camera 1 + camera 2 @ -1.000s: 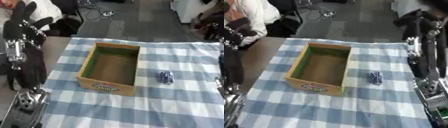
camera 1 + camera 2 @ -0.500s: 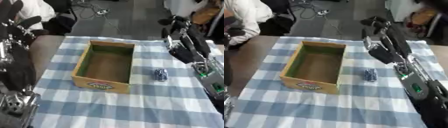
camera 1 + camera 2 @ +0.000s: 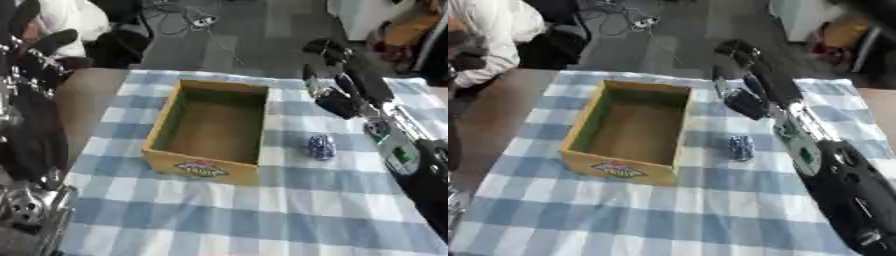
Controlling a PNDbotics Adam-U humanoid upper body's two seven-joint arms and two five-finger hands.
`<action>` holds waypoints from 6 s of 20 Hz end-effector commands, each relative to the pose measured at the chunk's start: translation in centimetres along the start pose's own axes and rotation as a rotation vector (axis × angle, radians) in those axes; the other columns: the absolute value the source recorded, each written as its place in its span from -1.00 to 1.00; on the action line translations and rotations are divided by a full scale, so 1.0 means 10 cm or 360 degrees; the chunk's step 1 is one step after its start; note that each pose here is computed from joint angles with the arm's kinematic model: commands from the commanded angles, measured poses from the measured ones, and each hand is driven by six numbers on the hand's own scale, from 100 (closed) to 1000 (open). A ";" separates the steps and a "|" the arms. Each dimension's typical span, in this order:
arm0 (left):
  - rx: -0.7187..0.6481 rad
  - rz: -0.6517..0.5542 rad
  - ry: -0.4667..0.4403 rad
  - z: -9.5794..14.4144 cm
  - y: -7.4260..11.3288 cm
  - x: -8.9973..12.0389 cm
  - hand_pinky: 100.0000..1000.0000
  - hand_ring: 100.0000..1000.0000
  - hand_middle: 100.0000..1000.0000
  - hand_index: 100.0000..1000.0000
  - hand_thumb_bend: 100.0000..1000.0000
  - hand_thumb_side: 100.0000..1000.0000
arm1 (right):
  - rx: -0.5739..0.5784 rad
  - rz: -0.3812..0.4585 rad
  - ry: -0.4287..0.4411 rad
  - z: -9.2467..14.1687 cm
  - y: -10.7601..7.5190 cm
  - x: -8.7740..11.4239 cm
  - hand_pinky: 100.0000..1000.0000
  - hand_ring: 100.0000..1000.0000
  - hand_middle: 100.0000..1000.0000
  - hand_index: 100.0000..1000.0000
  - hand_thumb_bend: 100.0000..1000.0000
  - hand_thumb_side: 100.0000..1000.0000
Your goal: Pick up objects on the table and place them in the box.
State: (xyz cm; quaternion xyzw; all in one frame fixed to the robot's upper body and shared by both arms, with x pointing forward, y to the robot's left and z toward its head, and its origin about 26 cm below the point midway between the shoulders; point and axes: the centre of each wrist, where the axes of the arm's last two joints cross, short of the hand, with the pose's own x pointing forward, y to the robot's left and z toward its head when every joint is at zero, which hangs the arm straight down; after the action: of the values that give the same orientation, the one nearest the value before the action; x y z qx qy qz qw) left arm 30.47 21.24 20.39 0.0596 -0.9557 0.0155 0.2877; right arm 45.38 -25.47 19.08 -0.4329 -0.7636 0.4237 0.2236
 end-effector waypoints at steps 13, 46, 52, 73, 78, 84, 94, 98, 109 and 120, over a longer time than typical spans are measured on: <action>-0.0017 -0.0004 -0.0044 -0.05 0.01 0.06 0.14 0.38 0.82 1.00 -0.53 1.00 | 0.0375 0.0260 0.0081 0.15 0.10 -0.23 0.74 0.74 0.85 0.83 -0.98 1.00; -0.0024 -0.0007 -0.0040 -0.05 0.00 0.06 0.14 0.38 0.82 1.00 -0.54 1.00 | 0.0649 0.0381 -0.0001 0.40 0.30 -0.45 0.76 0.71 0.78 0.88 -0.54 1.00; -0.0027 -0.0002 -0.0042 -0.05 -0.01 0.06 0.14 0.38 0.83 1.00 -0.54 1.00 | 0.0666 0.0367 0.0008 0.43 0.39 -0.43 0.73 0.71 0.78 0.88 -0.61 1.00; -0.0026 0.0047 -0.0075 -0.10 -0.07 0.09 0.14 0.39 0.83 1.00 -0.53 1.00 | 0.0749 0.0432 0.0070 0.54 0.53 -0.49 0.67 0.72 0.88 0.95 -0.76 1.00; -0.0029 0.0052 -0.0079 -0.11 -0.08 0.10 0.14 0.39 0.84 1.00 -0.53 1.00 | 0.0754 0.0467 0.0104 0.53 0.50 -0.54 0.66 0.74 0.90 0.96 -0.80 1.00; -0.0030 0.0052 -0.0077 -0.12 -0.08 0.10 0.14 0.40 0.84 1.00 -0.52 1.00 | 0.0722 0.0509 0.0164 0.52 0.47 -0.59 0.38 0.71 0.89 0.95 -0.74 1.00; -0.0033 0.0041 -0.0072 -0.11 -0.07 0.10 0.14 0.40 0.84 1.00 -0.53 1.00 | 0.0554 0.0465 0.0210 0.63 0.51 -0.63 -0.72 0.40 0.78 0.91 -0.64 1.00; -0.0036 0.0038 -0.0070 -0.11 -0.07 0.10 0.15 0.40 0.84 1.00 -0.53 1.00 | 0.0470 0.0465 0.0219 0.68 0.53 -0.65 -1.00 -0.15 0.47 0.77 -0.85 0.99; -0.0039 0.0037 -0.0078 -0.12 -0.07 0.10 0.15 0.40 0.84 1.00 -0.53 1.00 | 0.0352 0.0617 0.0184 0.80 0.59 -0.68 -1.00 -0.19 0.32 0.57 -0.85 1.00; -0.0040 0.0040 -0.0084 -0.13 -0.08 0.10 0.15 0.41 0.84 1.00 -0.53 1.00 | 0.0238 0.0694 0.0110 0.90 0.68 -0.66 -1.00 -0.49 0.00 0.17 -0.86 1.00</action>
State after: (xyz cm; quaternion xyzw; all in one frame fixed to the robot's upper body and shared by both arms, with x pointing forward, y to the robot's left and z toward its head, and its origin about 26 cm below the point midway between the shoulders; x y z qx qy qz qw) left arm 30.62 20.50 21.17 0.0478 -0.9588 0.0081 0.2800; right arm 45.80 -32.52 8.51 -0.5749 -0.6138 0.5053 0.1934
